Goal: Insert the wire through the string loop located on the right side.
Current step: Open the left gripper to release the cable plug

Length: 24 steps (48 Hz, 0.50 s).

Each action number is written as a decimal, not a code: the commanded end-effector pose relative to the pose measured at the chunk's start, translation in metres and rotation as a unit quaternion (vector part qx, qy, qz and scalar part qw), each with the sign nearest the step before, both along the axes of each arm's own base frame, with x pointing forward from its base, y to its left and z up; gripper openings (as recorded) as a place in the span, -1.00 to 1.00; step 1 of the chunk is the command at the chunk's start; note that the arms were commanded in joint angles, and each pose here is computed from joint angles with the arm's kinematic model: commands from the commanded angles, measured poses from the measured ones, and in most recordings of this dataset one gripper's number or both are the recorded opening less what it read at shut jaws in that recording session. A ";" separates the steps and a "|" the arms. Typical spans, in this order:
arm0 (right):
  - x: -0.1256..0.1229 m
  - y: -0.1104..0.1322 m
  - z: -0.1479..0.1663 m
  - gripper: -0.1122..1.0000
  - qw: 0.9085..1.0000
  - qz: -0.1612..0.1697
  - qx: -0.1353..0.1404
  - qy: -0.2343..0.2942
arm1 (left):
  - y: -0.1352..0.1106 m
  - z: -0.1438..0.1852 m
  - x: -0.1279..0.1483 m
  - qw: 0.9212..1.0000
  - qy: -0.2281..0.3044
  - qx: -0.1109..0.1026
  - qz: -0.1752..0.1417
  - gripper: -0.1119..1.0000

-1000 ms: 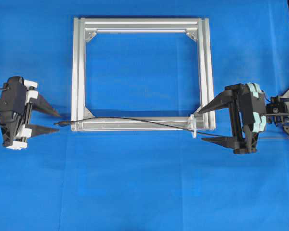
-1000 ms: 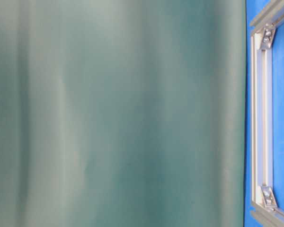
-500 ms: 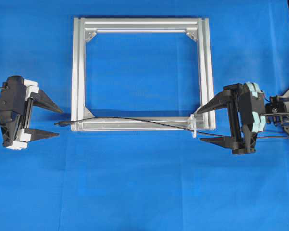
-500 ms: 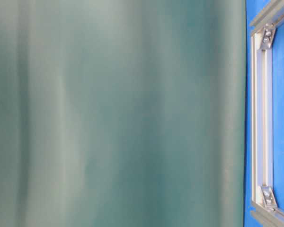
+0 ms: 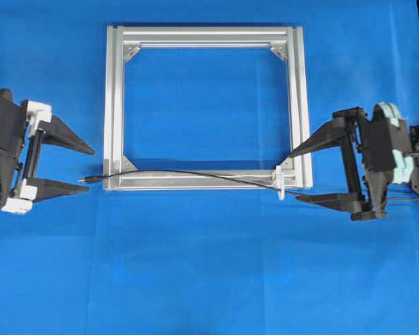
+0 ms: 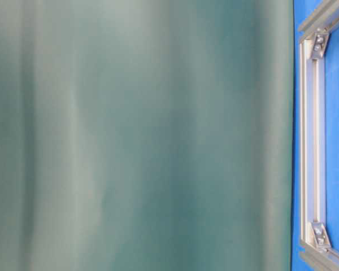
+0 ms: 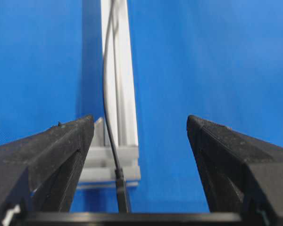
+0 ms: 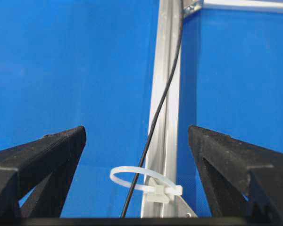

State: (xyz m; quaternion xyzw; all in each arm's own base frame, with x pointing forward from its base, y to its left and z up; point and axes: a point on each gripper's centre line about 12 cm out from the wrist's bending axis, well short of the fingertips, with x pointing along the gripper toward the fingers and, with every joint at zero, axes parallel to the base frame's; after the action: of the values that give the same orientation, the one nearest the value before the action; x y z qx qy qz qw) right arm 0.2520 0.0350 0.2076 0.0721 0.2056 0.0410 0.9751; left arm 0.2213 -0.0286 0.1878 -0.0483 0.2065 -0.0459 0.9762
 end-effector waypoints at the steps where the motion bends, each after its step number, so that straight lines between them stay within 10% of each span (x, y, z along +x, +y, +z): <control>1: 0.002 -0.001 0.013 0.88 1.000 -0.001 0.002 -0.017 | 0.002 0.009 0.003 1.000 -0.015 -0.001 0.005 0.53; 24: 0.003 -0.002 0.011 0.88 1.000 -0.002 -0.002 -0.013 | 0.004 0.007 0.004 1.000 -0.009 0.001 0.009 0.53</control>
State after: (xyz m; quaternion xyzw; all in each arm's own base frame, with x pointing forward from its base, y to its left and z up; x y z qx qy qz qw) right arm 0.2502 0.0336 0.2091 0.0701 0.2075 0.0402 0.9749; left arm 0.2215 -0.0252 0.1872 -0.0498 0.2091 -0.0385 0.9759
